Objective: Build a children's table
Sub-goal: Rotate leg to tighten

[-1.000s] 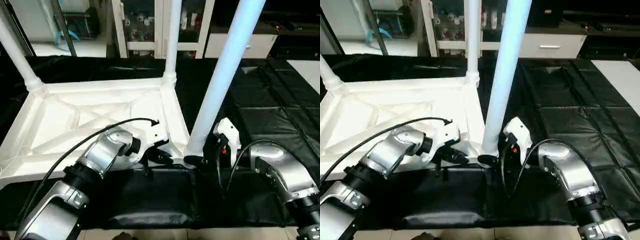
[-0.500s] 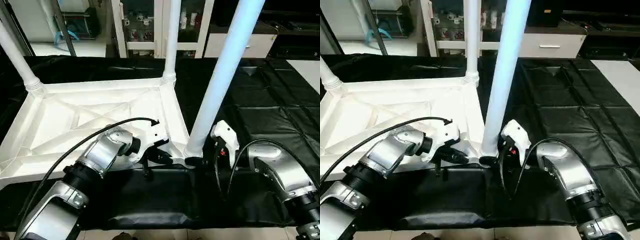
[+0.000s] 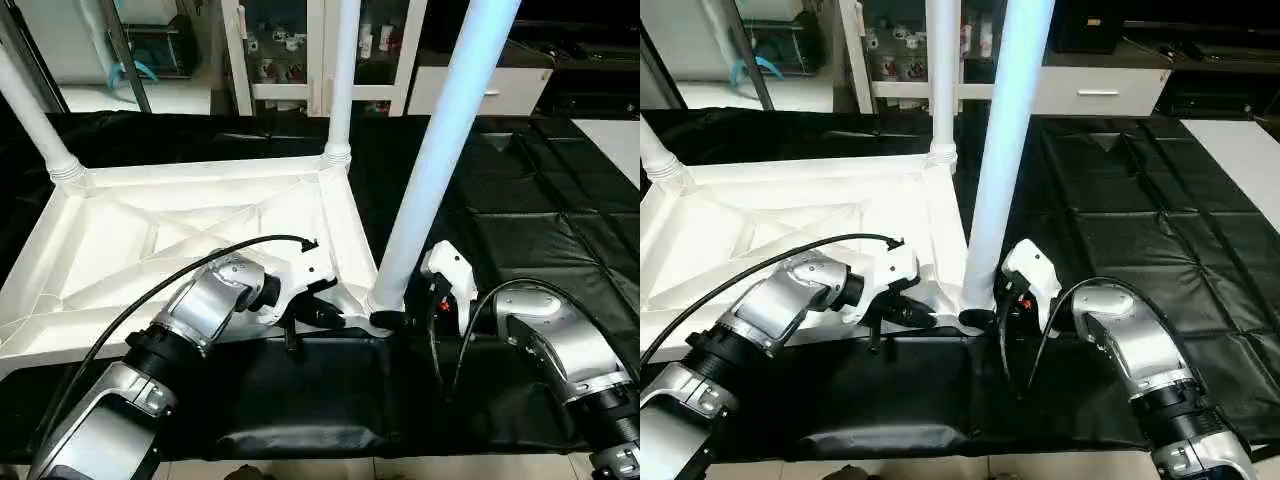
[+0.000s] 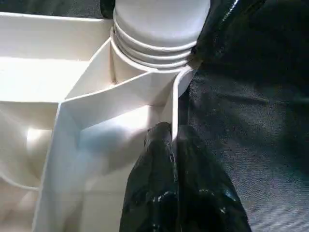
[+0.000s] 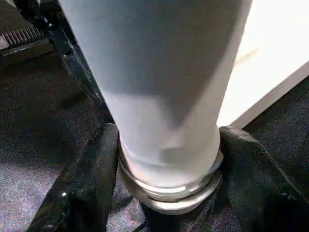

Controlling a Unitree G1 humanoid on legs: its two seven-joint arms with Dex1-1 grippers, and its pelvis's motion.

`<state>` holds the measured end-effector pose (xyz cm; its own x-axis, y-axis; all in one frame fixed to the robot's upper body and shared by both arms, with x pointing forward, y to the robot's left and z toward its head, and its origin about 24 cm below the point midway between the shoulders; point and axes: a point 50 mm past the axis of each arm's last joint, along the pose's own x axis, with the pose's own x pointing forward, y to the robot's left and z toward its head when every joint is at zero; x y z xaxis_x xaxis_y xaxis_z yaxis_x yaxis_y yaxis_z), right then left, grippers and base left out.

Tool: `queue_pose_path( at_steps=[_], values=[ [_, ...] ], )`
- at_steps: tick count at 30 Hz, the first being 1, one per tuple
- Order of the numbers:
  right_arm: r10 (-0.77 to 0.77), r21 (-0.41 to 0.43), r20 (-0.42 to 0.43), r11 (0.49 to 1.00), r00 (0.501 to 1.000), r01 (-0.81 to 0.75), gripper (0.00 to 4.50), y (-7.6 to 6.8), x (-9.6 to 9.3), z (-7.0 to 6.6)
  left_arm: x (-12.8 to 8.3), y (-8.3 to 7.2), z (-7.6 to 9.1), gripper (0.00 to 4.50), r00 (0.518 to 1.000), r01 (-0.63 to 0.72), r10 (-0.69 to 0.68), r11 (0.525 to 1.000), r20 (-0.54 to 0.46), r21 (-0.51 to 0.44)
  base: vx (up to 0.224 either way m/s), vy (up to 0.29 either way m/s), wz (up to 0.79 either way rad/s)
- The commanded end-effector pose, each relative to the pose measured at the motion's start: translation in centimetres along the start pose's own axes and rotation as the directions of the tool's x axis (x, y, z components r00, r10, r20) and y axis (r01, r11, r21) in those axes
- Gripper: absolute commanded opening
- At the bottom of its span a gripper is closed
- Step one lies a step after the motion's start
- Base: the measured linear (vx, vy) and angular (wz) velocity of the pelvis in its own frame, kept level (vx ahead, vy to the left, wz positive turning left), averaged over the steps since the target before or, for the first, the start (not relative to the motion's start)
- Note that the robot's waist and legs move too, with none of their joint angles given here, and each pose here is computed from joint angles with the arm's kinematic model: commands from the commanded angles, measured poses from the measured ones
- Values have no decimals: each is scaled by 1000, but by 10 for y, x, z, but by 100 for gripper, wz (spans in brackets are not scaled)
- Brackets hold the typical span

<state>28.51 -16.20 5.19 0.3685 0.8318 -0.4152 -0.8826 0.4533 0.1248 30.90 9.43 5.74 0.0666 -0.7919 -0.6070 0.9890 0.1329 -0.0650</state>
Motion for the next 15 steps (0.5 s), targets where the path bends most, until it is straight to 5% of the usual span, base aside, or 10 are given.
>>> queue_pose_path(
  at_steps=[1, 8, 10, 12, 15],
  values=[
    [12, 9, 39, 1000, 999, -12, 272, 3, 6, 2, 1, -1, 4, 0, 1000, 14, -13, 1000, -11, 15, 0, 0, 0],
    [-314, 148, 128, 944, 941, 295, 272, -15, 30, 3, 14, 13, 8, 0, 987, -159, 161, 985, 28, -72, 0, 0, 0],
    [-436, 206, 134, 890, 890, 406, 272, -19, 42, 5, 22, 19, 11, 0, 968, -243, 248, 962, 30, -123, 0, 0, 0],
    [-650, 242, 84, 748, 755, 618, 272, -28, 65, 9, 37, 28, 18, 0, 927, -367, 376, 915, 18, -168, 0, 0, 0],
    [-734, 248, 48, 666, 678, 703, 272, -32, 74, 12, 43, 30, 21, 0, 907, -414, 422, 894, 11, -172, 0, 0, 0]
  ],
)
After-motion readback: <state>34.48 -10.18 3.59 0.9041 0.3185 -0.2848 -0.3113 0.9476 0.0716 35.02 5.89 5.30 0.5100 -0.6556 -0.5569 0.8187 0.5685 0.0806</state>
